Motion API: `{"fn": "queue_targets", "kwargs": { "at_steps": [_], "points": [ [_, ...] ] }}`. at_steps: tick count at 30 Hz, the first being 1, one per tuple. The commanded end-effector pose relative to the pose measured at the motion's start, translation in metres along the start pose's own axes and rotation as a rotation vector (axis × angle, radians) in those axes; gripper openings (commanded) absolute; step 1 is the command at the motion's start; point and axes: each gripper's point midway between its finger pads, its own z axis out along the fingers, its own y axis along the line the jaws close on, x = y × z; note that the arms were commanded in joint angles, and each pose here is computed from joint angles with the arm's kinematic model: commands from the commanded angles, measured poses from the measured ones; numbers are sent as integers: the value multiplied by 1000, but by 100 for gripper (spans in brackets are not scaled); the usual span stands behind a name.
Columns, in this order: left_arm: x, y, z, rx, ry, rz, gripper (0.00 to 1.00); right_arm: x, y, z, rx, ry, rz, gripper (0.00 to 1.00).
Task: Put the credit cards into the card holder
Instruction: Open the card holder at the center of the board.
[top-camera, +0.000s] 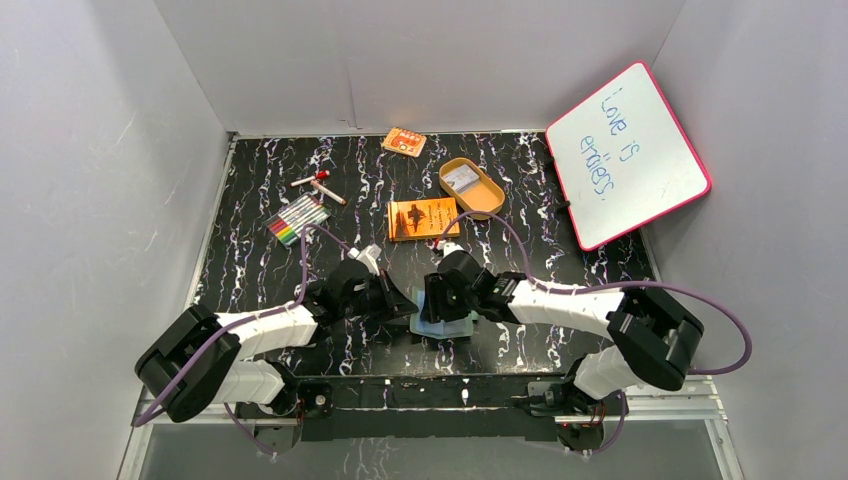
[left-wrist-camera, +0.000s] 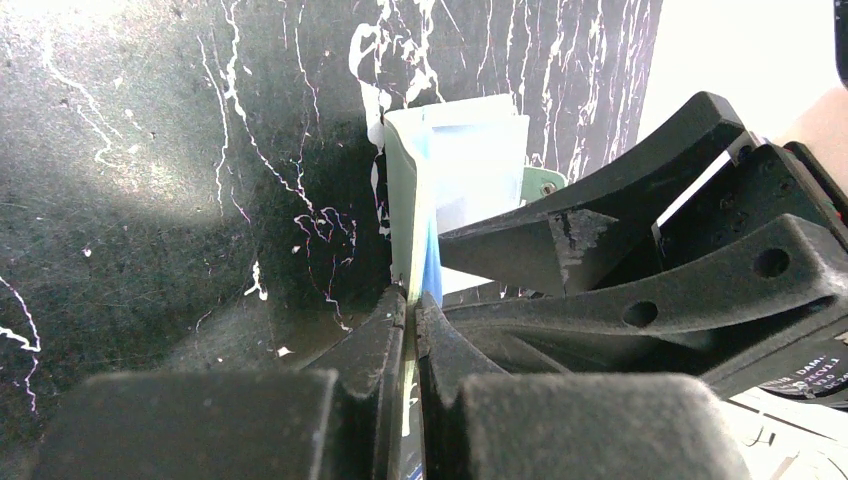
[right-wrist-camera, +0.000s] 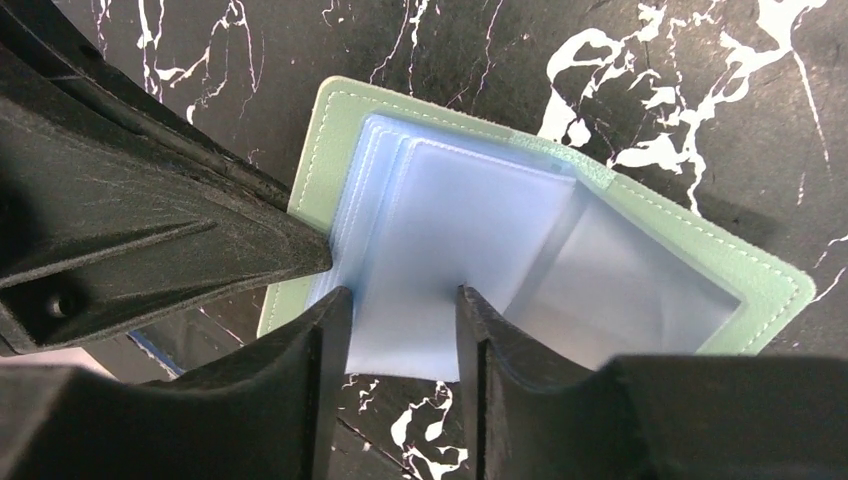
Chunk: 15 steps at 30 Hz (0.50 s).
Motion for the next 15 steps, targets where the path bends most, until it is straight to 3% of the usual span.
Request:
{"fn": "queue_targets", "kwargs": {
  "at_steps": [1,9,15],
  "points": [
    [-6,-19,-4,50,-10,28,0,-4,-4,2,35,-20,1,46],
    [-5,-15,-6,35,-18,33,0,0,-32,-10,157,-54,35,38],
    [-5,-12,-6,28,-18,26,0,5,-48,-23,221,-69,53,38]
  ]
}}
